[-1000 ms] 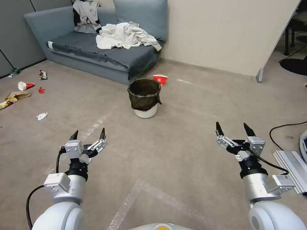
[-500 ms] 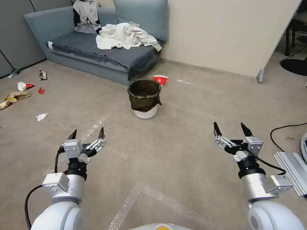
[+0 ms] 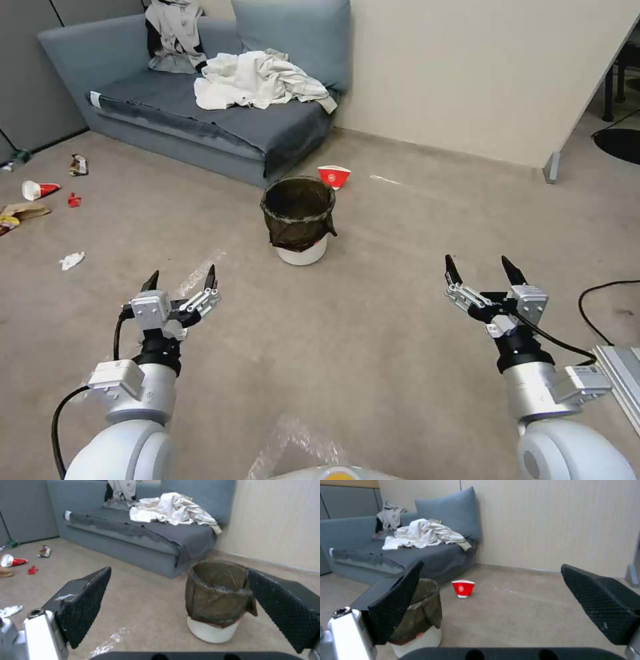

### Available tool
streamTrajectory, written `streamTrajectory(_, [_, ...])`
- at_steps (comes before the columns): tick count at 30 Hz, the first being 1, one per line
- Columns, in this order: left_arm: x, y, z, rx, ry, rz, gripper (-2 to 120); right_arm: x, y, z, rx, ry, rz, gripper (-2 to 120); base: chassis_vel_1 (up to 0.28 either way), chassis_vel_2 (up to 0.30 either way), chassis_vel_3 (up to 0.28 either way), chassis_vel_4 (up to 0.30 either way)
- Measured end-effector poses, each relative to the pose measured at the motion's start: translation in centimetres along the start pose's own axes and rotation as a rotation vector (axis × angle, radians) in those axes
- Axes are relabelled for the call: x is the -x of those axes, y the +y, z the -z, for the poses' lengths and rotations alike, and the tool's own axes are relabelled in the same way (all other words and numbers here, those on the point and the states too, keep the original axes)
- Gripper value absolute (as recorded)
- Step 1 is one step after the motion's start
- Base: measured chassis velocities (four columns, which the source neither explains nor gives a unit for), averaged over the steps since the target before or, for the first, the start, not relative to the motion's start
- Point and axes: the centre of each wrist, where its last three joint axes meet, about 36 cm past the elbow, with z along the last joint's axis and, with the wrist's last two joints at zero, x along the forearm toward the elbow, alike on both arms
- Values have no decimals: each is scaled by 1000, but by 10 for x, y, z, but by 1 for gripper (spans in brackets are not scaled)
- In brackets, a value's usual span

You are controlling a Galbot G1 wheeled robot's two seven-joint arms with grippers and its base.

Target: Pick up the trash can from the floor.

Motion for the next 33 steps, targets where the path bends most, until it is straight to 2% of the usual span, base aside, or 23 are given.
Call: streamTrajectory(33, [0,2,0,9,1,6,100,0,1,2,-7,0,15,100,-138,139,140,-135])
